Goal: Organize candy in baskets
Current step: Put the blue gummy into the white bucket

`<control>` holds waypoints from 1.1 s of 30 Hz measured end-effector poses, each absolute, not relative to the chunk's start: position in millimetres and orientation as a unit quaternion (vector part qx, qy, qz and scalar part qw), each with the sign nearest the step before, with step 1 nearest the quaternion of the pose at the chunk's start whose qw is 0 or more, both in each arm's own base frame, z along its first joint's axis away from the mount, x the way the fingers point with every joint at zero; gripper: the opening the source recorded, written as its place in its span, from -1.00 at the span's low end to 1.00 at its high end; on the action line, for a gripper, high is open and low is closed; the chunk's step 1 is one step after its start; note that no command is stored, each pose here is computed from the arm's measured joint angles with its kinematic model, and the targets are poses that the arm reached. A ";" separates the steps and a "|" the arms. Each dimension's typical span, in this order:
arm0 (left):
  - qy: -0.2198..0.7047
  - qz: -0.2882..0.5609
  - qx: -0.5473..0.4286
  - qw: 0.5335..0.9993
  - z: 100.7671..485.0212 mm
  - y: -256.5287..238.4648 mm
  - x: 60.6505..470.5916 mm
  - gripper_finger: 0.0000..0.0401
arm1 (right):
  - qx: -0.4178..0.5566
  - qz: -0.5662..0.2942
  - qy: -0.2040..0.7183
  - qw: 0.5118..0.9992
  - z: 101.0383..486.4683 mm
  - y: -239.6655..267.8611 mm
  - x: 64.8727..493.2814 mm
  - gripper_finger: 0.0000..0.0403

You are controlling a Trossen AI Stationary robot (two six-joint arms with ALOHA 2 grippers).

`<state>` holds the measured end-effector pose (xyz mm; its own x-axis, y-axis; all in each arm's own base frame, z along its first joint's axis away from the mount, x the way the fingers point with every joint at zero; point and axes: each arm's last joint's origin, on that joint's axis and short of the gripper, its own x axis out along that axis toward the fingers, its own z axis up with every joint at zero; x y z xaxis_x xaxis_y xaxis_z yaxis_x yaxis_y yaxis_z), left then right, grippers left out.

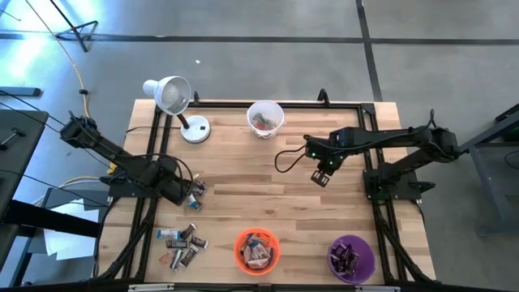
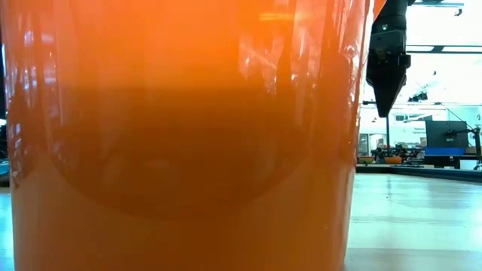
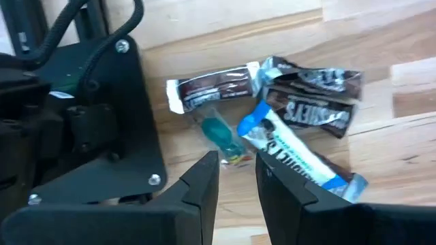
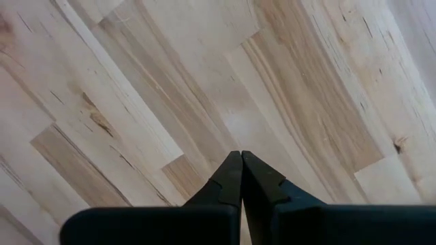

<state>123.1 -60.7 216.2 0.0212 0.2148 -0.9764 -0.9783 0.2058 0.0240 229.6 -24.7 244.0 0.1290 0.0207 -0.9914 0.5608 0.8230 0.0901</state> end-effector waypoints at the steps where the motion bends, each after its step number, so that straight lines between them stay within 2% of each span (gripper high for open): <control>1: 0.496 0.497 -0.385 0.599 215.5 -61.2 123.6 -0.57 | 0.230 -0.189 0.632 0.715 244.0 -24.7 229.6 -1.00; 6: 0.511 0.497 -0.379 0.591 212.3 -63.4 126.1 -0.57 | 0.229 -0.187 0.632 0.717 244.0 -24.7 229.9 -1.00; 11: 0.526 0.474 -0.434 0.557 211.7 -68.9 133.1 -0.57 | 0.227 -0.186 0.631 0.718 244.0 -24.8 230.0 -1.00; 15: 0.503 0.459 -0.457 0.573 211.2 -72.0 140.1 -0.57 | 0.212 -0.170 0.628 0.729 244.3 -25.0 231.8 -1.00; 18: 0.486 0.483 -0.461 0.564 207.4 -71.9 141.7 -0.57 | 0.197 -0.156 0.625 0.739 244.6 -25.2 233.5 -1.00; 22: 0.474 0.516 -0.485 0.523 193.1 -72.0 139.1 -0.57 | 0.183 -0.144 0.626 0.745 244.7 -25.2 234.1 -1.00; 33: 0.443 0.565 -0.505 0.478 173.5 -68.2 132.1 -0.57 | 0.153 -0.123 0.630 0.752 244.7 -35.0 232.8 -1.00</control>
<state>132.1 -68.2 173.5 -0.0317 0.0932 -0.9951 -0.9886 -0.1493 0.0176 232.8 -35.0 244.7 0.1763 0.0077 -0.9843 0.3774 0.9230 0.0748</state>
